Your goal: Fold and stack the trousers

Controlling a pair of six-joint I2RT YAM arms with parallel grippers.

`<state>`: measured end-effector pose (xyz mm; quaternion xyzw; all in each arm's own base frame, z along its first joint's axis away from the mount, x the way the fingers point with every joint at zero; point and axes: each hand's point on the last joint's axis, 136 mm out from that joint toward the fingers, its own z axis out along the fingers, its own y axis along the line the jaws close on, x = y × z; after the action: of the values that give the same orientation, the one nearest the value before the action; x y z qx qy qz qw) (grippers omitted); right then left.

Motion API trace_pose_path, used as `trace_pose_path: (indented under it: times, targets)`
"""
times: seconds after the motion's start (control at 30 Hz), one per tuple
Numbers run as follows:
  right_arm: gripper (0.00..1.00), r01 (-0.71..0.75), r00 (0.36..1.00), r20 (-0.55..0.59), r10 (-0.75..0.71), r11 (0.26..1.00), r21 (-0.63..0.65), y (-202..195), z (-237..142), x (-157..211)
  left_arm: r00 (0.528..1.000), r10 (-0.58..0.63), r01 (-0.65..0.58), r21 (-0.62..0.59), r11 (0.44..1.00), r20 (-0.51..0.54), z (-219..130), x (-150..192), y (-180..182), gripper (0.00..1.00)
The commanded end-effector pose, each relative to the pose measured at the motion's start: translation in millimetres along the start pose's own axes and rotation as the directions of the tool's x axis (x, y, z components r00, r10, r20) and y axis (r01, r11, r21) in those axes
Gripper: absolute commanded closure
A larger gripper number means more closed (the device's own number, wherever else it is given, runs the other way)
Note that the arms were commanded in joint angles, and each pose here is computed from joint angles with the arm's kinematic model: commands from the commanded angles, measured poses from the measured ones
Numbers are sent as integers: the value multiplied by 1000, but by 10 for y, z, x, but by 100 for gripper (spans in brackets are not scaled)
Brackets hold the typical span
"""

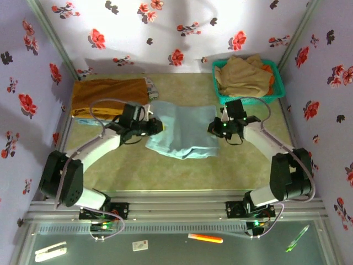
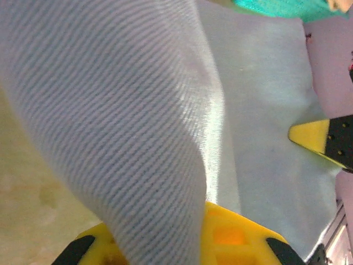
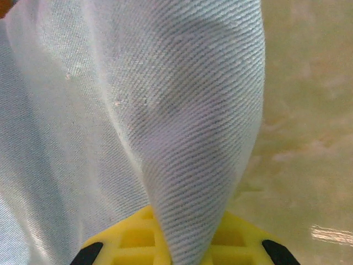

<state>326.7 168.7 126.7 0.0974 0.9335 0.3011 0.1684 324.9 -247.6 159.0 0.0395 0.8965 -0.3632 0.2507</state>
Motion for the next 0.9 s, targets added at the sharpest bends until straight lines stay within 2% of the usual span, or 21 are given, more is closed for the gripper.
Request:
trace_pose_path:
  times: [0.0, 0.1, 0.2, 0.43, 0.53, 0.7, 0.87]
  targets:
    - [100, 17, 999, 38, -17, 1000, -7, 228, -201, -89, 999, 41, -40, -29, 999, 35, -233, -208, -32, 100]
    - [100, 52, 996, 71, -49, 998, -39, 529, -257, -218, 996, 42, -35, -83, 996, 83, -454, -471, 15, 100]
    - [100, 109, 991, 84, -102, 991, -81, 959, -200, -366, 987, 16, 9, -160, 987, 159, -772, -878, 217, 100]
    - [100, 164, 985, 86, -148, 963, -213, 1872, 325, -770, 954, -51, 141, -294, 945, 296, -1386, -1658, 925, 100]
    - [100, 171, 985, 76, -157, 950, -260, 2121, 579, -934, 933, -74, 185, -292, 939, 352, -1592, -1898, 1126, 100]
    - [100, 192, 981, 45, -187, 943, -272, 2295, 1035, -1156, 910, -58, 204, -321, 925, 412, -1855, -2174, 1365, 100]
    - [100, 171, 983, -5, -182, 933, -316, 2473, 1360, -1089, 898, -37, 221, -377, 899, 438, -2017, -2334, 1658, 100]
